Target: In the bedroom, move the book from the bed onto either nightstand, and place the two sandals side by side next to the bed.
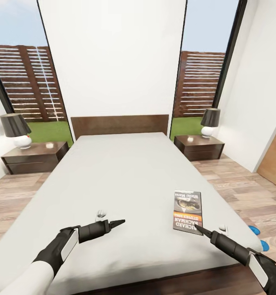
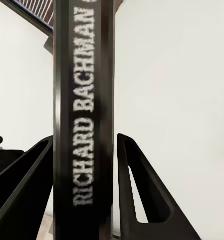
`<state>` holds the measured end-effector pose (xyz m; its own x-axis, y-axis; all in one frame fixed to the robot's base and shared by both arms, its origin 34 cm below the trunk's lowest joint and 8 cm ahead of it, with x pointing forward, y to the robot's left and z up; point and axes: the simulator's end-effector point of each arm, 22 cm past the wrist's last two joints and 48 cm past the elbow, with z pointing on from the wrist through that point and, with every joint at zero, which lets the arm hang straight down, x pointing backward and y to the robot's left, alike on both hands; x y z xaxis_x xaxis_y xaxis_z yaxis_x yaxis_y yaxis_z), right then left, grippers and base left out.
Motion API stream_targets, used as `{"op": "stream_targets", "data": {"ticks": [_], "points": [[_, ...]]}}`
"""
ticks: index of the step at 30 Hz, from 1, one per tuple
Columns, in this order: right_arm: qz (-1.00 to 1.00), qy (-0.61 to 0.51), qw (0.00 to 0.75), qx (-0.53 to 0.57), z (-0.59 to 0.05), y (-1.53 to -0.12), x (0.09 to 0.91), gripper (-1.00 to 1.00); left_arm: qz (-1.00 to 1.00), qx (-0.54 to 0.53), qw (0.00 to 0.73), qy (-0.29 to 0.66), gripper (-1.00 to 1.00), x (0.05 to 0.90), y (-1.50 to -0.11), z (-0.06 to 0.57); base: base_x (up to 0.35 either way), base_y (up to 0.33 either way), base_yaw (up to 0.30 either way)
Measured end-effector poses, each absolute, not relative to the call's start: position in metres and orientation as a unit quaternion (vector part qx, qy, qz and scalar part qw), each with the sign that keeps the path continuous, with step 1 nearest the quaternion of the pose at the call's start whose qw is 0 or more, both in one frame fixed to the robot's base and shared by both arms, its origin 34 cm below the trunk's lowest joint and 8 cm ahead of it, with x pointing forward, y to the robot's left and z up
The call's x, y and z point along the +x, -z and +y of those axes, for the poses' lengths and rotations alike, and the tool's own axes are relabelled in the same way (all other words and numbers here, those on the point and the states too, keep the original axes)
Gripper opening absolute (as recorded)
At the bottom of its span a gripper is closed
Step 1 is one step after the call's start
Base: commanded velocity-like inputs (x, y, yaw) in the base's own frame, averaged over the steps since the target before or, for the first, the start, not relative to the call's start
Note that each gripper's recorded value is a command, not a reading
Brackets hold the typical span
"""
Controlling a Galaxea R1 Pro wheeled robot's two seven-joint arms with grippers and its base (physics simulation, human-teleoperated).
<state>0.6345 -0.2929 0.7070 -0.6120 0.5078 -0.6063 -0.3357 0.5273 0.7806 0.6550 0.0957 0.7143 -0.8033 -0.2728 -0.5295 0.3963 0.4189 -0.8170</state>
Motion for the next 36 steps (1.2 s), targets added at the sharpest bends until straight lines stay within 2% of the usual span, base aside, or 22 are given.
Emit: {"op": "stream_targets", "data": {"ticks": [31,36], "points": [[0.759,-0.48,0.435,0.058,-0.293,-0.761,0.639,-1.0,0.782,0.039,0.31,0.539,1.0,0.659,-0.771,0.094,0.0,0.0,0.0],[0.759,-0.456,0.462,0.047,-0.299,-0.757,0.636,-1.0,0.783,0.04,0.312,0.536,1.0,0.66,-0.778,0.094,0.0,0.0,0.0]]}}
